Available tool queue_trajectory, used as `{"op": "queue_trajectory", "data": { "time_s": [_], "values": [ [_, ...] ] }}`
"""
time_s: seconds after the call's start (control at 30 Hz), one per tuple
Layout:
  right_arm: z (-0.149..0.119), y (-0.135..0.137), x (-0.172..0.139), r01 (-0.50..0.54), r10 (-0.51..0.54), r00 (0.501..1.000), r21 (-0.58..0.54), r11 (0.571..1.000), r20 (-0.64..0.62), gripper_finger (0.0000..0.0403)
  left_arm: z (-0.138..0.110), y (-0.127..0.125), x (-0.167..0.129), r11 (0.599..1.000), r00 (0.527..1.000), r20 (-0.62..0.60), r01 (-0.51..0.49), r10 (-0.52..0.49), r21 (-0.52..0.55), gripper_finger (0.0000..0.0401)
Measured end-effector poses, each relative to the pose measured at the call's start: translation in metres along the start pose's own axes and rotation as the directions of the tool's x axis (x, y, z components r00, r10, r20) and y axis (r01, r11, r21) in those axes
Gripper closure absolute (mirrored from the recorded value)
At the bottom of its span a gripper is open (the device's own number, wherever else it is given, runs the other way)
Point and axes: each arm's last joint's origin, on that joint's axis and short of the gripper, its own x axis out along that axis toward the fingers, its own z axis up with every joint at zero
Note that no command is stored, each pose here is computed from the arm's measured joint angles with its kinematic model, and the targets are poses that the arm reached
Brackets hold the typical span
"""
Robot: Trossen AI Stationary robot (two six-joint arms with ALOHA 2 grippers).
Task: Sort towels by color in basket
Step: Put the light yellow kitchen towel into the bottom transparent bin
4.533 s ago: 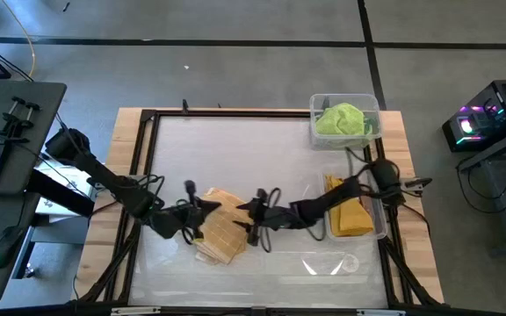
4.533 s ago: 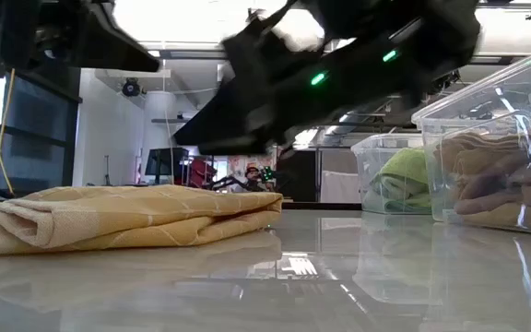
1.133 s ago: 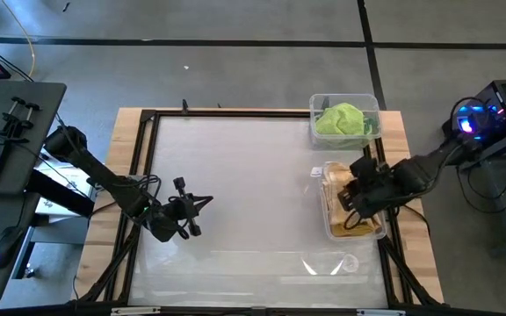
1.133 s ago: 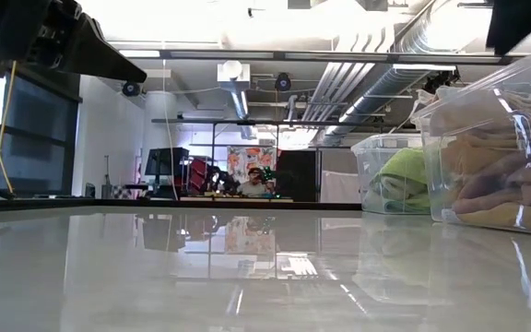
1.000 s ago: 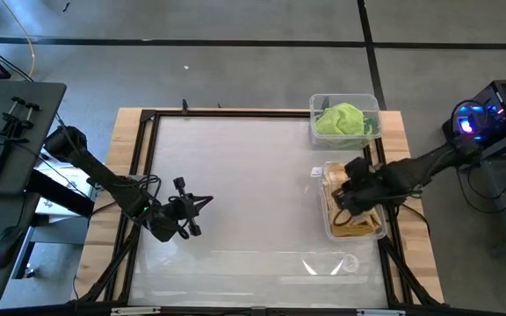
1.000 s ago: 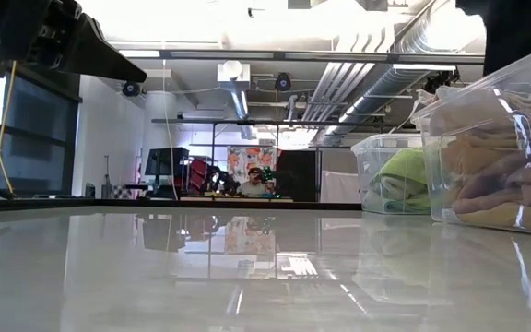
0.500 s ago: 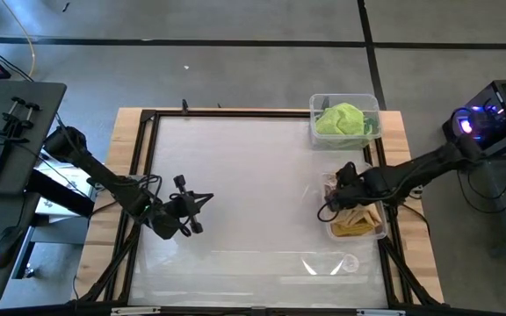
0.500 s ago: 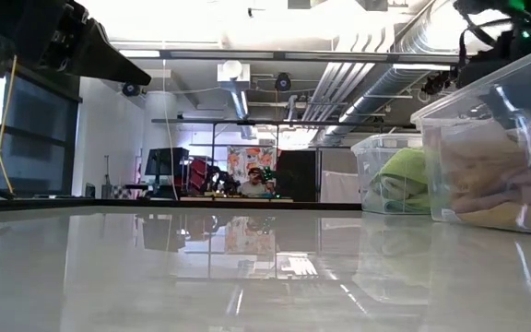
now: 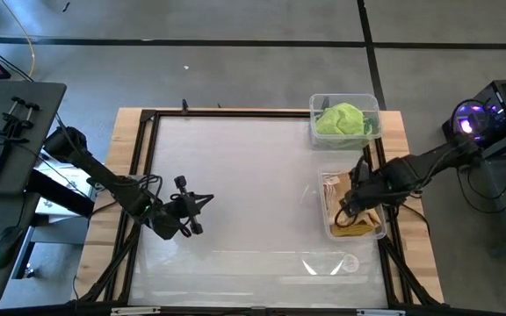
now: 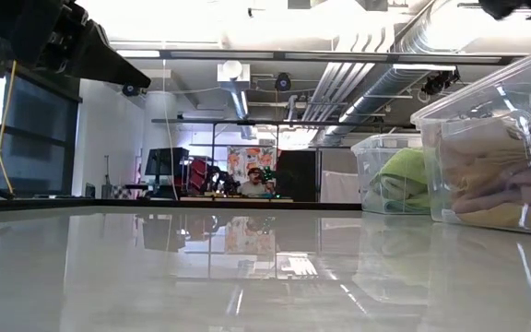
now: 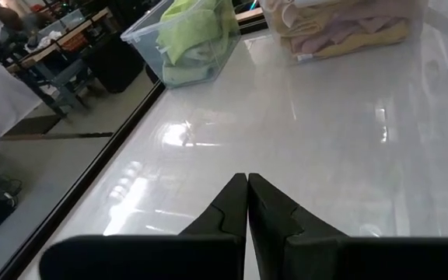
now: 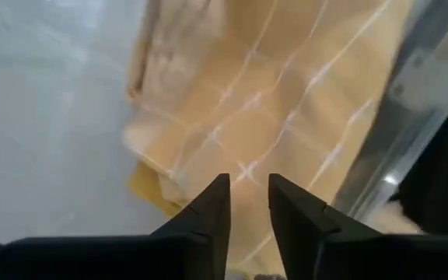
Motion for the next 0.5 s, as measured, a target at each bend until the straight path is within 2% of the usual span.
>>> {"op": "queue_trajectory", "data": {
  "time_s": [0.13, 0.27, 0.4, 0.5],
  "values": [
    [-0.009, 0.010, 0.030, 0.024, -0.026, 0.998, -0.027, 0.999, -0.065, 0.0338, -0.001, -0.002, 0.001, 1.000, 1.000, -0.006, 0.007, -0.007, -0.001, 0.0401],
    [-0.015, 0.014, 0.069, 0.098, -0.103, 0.980, -0.040, 0.994, -0.169, 0.0352, -0.003, -0.003, 0.002, 1.000, 1.000, -0.013, 0.007, -0.007, 0.010, 0.0401],
    [-0.016, 0.012, 0.102, 0.135, -0.137, 0.974, -0.019, 0.991, -0.183, 0.0359, -0.004, -0.005, 0.004, 1.000, 1.000, -0.016, 0.005, -0.005, 0.022, 0.0401],
    [-0.017, 0.012, 0.111, 0.120, -0.121, 0.974, -0.021, 0.993, -0.192, 0.0361, -0.004, -0.005, 0.006, 1.000, 1.000, -0.020, -0.002, 0.002, 0.022, 0.0401]
  ]
}}
